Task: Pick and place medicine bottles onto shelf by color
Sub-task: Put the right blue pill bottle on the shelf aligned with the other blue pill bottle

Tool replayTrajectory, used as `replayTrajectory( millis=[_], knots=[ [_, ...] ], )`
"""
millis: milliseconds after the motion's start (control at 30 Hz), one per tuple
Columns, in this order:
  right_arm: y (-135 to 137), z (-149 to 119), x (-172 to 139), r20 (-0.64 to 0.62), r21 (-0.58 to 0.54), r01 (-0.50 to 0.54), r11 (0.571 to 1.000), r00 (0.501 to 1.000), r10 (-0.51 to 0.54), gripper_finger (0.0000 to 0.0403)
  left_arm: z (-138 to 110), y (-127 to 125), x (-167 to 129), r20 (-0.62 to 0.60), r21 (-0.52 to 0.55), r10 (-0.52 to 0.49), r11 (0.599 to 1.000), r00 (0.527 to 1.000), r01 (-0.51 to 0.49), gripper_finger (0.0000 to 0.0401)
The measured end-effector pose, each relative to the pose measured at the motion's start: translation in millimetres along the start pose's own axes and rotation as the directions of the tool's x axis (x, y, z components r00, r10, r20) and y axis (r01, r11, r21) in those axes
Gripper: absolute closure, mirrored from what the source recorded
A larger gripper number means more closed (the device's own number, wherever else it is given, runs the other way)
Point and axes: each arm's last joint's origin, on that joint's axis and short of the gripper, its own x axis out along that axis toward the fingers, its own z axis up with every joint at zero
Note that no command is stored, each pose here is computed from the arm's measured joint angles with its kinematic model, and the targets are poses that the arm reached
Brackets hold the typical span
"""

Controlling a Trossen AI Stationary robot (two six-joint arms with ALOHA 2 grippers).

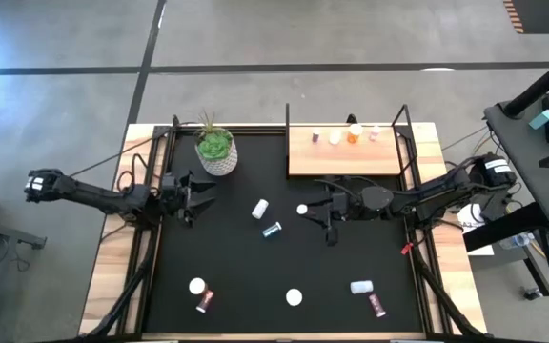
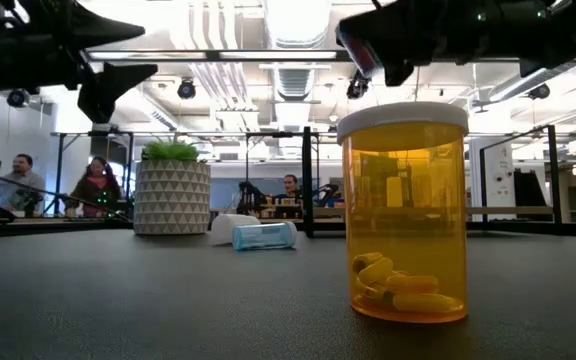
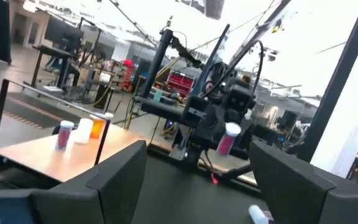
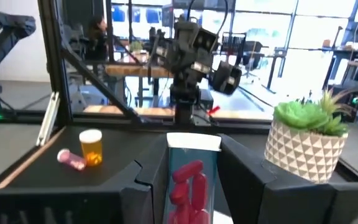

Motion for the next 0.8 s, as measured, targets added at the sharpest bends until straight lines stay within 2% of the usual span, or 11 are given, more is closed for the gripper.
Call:
replayTrajectory(
  millis=[167, 267, 533, 800],
  knots=[
    [0.1, 6.6, 4.4, 0.016, -0.036, 0.002, 0.999, 1.000, -0.001, 0.0292, 0.4, -6.8, 17.4, 0.001, -0.024, -0.004, 1.000, 1.000, 0.004, 0.0131],
    [0.1, 10.6, 6.5, 0.028, -0.057, 0.003, 0.998, 1.000, -0.002, 0.0290, -5.5, -11.3, 33.7, -0.056, 0.017, 0.013, 1.000, 0.998, -0.012, 0.0132],
    [-0.3, 19.8, 8.6, 0.089, -0.090, 0.014, 0.996, 0.996, -0.006, 0.0294, -12.2, -32.5, 95.0, -0.102, 0.174, 0.028, 0.985, 0.994, -0.010, 0.0132],
    [-0.4, 24.5, 8.0, 0.139, -0.132, 0.020, 0.991, 0.990, -0.001, 0.0292, -29.2, -50.1, 154.4, -0.128, 0.240, 0.035, 0.971, 0.991, -0.004, 0.0132]
  ],
)
